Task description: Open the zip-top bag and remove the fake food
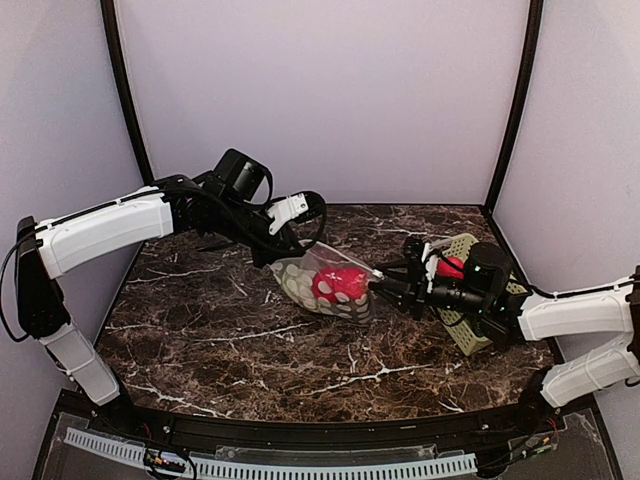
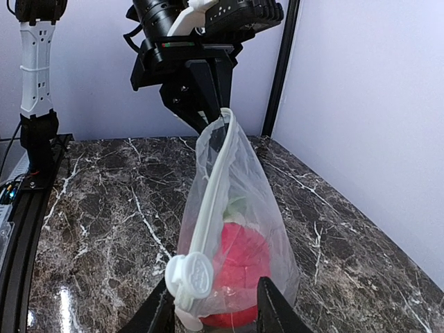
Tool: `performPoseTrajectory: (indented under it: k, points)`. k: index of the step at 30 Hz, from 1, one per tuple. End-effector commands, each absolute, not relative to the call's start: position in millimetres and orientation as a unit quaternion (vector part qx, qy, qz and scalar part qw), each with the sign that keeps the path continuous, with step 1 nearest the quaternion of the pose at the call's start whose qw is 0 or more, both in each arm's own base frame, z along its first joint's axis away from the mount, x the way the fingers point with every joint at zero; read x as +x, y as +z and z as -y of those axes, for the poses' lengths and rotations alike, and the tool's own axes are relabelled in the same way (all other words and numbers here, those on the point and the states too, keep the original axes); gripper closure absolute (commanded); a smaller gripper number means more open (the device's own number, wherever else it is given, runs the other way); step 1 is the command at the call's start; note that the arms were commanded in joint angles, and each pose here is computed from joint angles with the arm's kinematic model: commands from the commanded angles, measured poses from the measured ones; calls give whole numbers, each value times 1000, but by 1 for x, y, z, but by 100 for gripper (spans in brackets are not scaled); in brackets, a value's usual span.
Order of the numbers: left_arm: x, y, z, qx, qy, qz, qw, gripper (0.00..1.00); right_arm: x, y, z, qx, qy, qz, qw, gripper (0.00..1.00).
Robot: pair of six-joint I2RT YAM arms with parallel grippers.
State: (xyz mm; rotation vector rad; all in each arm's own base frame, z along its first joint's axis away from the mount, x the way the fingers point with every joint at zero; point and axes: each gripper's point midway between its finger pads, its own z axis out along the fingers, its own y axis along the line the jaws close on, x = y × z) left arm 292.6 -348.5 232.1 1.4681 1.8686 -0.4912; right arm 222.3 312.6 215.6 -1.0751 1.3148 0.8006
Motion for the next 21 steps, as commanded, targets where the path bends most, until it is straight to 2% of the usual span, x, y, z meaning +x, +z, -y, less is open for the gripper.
performPoseTrajectory:
  k: [1,8,16,18,21]
  points:
    - [289,244,350,562,-209,-718,353,99,225,235,-320,-463,347,-538,614,65]
    - [291,244,349,558,-214,-720,353,99,227,230,-322,-462,349,-546,606,86]
    - [293,245,346,553,-212,-721,359,99,224,238,-320,-462,353,-543,606,99]
    - [294,244,345,552,-211,-723,359,92,221,242,-319,-463,356,-541,605,100]
    - [292,256,345,552,-217,-712,375,58,217,248,-320,-470,362,-538,599,100]
